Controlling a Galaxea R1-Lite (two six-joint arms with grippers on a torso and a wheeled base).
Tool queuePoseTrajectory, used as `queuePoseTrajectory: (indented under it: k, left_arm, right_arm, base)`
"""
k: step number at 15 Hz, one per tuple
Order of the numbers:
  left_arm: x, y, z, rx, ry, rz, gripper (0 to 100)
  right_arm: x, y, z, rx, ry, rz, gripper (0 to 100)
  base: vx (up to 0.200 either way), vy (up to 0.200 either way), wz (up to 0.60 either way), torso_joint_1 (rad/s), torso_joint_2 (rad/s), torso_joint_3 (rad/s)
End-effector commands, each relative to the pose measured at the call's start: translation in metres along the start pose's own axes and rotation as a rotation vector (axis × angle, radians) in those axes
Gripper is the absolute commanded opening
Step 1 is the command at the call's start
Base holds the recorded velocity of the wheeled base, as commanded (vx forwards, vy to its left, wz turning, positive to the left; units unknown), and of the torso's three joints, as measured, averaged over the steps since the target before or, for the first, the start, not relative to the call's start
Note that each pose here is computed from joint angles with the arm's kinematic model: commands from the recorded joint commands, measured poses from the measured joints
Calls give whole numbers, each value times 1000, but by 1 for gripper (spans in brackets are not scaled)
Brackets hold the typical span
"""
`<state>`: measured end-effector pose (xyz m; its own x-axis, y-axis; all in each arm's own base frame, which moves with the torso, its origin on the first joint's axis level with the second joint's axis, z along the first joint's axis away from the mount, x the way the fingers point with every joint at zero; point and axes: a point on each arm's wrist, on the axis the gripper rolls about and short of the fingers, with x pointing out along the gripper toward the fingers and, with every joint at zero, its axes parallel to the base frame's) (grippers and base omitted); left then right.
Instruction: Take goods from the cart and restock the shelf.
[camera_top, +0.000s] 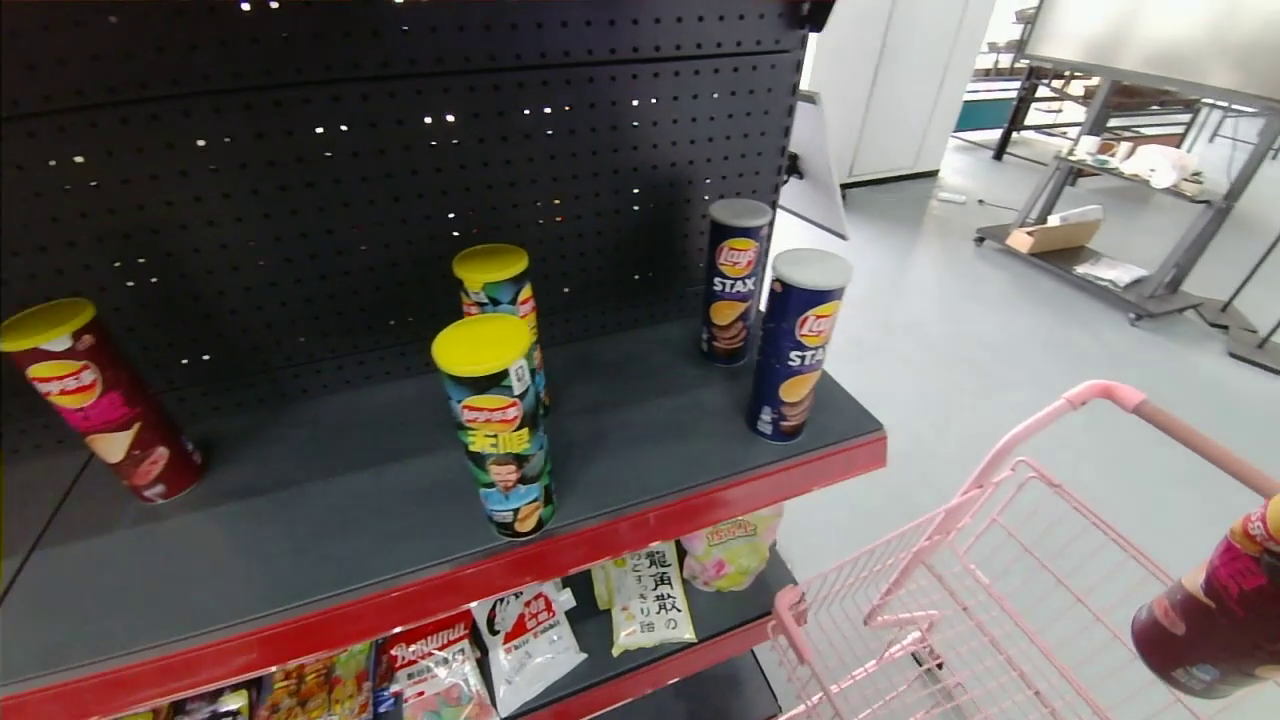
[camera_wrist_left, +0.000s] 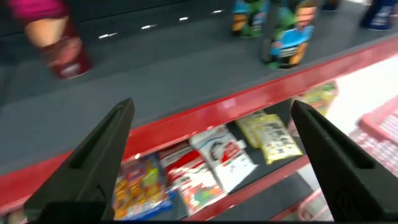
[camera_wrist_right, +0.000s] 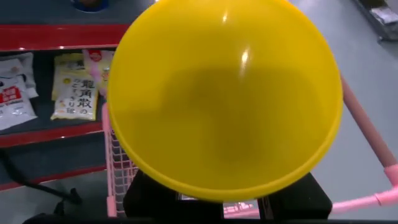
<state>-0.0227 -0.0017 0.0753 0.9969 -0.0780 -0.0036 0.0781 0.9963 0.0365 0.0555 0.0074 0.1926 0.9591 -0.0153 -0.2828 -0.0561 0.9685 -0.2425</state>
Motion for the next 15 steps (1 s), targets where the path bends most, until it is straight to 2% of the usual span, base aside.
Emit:
queuePoseTrajectory:
  k: [1,2,5,11,13,15]
  left_arm:
    - [0,0,0,0,-1,0,100]
    - [0,0,0,0,-1,0,100]
    - [0,0,0,0,-1,0,100]
    - [0,0,0,0,0,1,100]
    - [0,0,0,0,0,1,100]
    - [0,0,0,0,0,1,100]
  right_arm:
    - [1,0,0,-2,4,1,0]
    - [0,0,-2,-2,6,1,0]
    - [-7,0,-8,5,-20,-6,0]
    - [-38,-2,-38,66,-165,-7,0]
    - [-42,0,-50,66,-181,-2,0]
    - [-43,0,-51,66,-182,-3,0]
  base:
    - [0,0,600,7,-2,2]
    - [0,0,600,2,2,2]
    - [0,0,0,0,0,0]
    - [0,0,0,0,0,0]
    - [0,0,0,0,0,0]
    - [0,0,0,0,0,0]
